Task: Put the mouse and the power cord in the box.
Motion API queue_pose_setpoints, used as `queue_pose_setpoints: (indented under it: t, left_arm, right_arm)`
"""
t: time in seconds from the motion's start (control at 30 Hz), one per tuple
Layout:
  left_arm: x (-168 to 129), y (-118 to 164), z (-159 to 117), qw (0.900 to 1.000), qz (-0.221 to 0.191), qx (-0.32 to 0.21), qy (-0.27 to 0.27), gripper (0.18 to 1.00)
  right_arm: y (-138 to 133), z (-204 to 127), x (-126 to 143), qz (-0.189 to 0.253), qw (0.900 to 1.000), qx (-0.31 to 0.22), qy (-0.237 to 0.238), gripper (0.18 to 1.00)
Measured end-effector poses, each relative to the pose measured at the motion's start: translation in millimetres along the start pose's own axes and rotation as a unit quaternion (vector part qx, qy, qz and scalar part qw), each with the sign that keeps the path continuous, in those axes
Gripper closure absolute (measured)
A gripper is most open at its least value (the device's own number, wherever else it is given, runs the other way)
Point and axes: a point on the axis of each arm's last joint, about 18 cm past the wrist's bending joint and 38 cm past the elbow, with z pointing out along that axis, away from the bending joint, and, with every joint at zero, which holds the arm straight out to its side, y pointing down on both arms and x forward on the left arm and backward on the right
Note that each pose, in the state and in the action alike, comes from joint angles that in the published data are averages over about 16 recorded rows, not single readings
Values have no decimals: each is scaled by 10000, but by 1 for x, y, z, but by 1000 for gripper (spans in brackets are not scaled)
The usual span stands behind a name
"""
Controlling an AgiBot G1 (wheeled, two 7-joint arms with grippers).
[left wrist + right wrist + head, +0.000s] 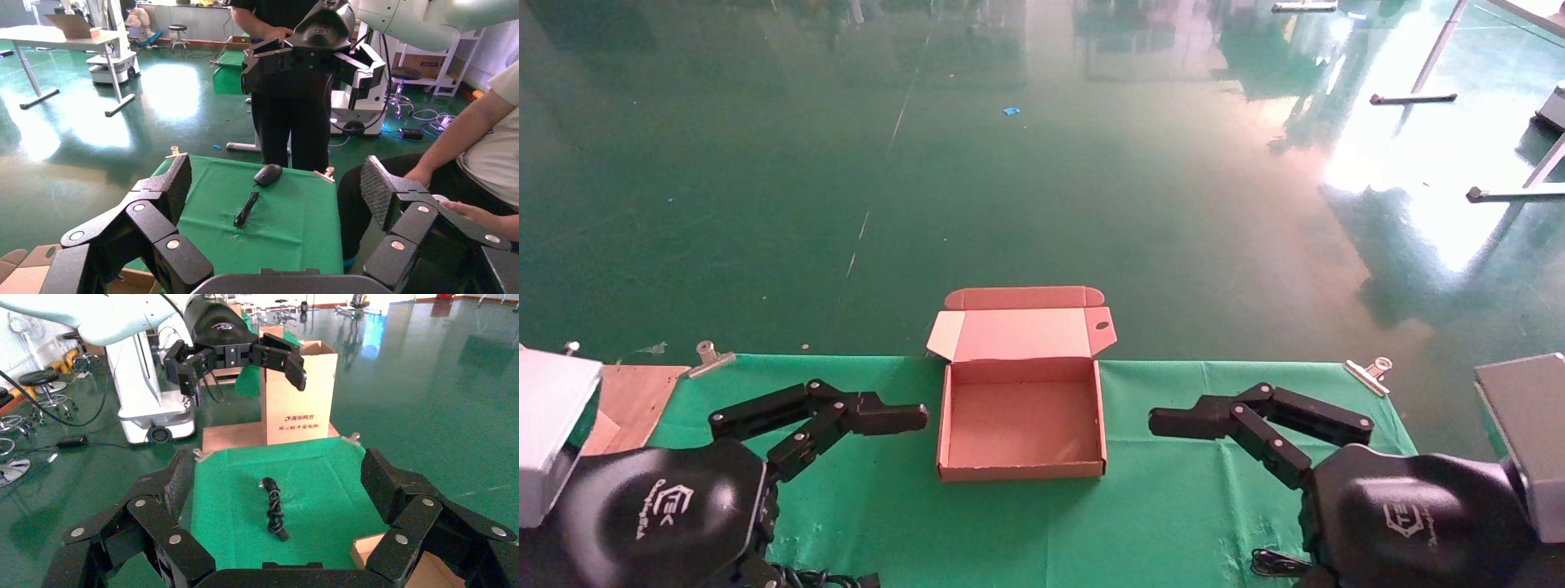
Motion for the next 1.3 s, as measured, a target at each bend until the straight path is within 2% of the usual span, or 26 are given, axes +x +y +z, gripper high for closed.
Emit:
queue_pose_setpoints:
  t: [1.3]
  left_arm:
    - [0, 0, 0, 10000, 0, 1, -3, 184]
  right_arm:
    - [0, 0, 0, 0, 10000, 0, -1, 178]
